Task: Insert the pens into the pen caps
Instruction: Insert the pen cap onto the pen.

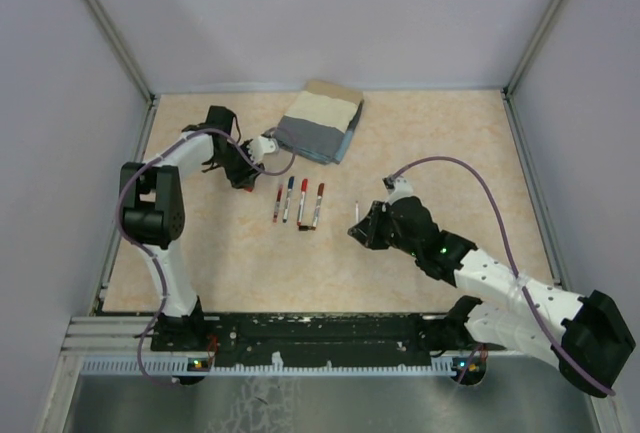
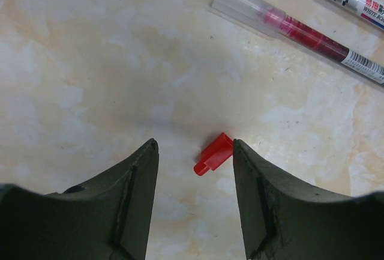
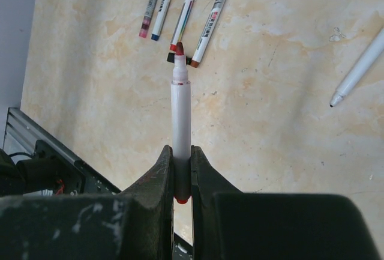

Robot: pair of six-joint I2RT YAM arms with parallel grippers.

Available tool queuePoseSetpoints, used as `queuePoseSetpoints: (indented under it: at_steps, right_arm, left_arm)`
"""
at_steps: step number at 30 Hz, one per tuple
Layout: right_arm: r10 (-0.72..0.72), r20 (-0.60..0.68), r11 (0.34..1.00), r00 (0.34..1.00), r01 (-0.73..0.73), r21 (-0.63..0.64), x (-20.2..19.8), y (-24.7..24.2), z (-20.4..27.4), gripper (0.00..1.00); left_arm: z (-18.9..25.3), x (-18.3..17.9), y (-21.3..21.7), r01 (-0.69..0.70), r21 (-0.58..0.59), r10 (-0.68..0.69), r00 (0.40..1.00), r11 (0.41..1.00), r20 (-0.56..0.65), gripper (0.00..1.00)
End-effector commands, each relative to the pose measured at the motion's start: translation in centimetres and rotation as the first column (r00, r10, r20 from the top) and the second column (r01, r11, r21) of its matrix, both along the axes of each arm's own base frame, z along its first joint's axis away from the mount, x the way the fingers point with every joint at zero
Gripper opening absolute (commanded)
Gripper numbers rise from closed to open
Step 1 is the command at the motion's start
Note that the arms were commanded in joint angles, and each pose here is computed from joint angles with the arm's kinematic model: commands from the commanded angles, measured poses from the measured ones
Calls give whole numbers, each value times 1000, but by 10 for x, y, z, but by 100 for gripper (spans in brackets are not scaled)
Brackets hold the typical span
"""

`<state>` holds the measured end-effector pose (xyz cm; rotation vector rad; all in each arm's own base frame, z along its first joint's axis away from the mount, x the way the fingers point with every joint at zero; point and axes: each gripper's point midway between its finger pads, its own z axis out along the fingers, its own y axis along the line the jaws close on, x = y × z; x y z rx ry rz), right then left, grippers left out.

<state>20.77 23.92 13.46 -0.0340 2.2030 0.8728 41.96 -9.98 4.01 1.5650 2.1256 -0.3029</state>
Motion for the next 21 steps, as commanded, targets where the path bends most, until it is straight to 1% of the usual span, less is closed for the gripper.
queuePoseSetpoints:
  at_steps: [1, 6, 11, 18, 21]
  right_arm:
    - [-5, 48, 1000, 999, 4, 19, 8, 2, 18, 0]
    - [7, 42, 1000, 999, -8, 20, 7, 4, 17, 0]
    - [17, 38, 1000, 999, -18, 21, 7, 6, 16, 0]
    - [24, 37, 999, 999, -24, 21, 5, 7, 16, 0]
    - [25, 38, 999, 999, -26, 22, 5, 7, 17, 0]
  left_arm:
    - [-7, -3, 3, 53, 8, -53, 999, 999, 2, 57]
    - [-16, -13, 6, 66, 18, -66, 997, 998, -35, 55]
    - [-18, -14, 7, 67, 17, -67, 997, 998, -37, 54]
    - [-33, -18, 8, 56, 19, -55, 996, 998, -67, 52]
    - [-39, -18, 10, 49, 29, -47, 996, 998, -81, 49]
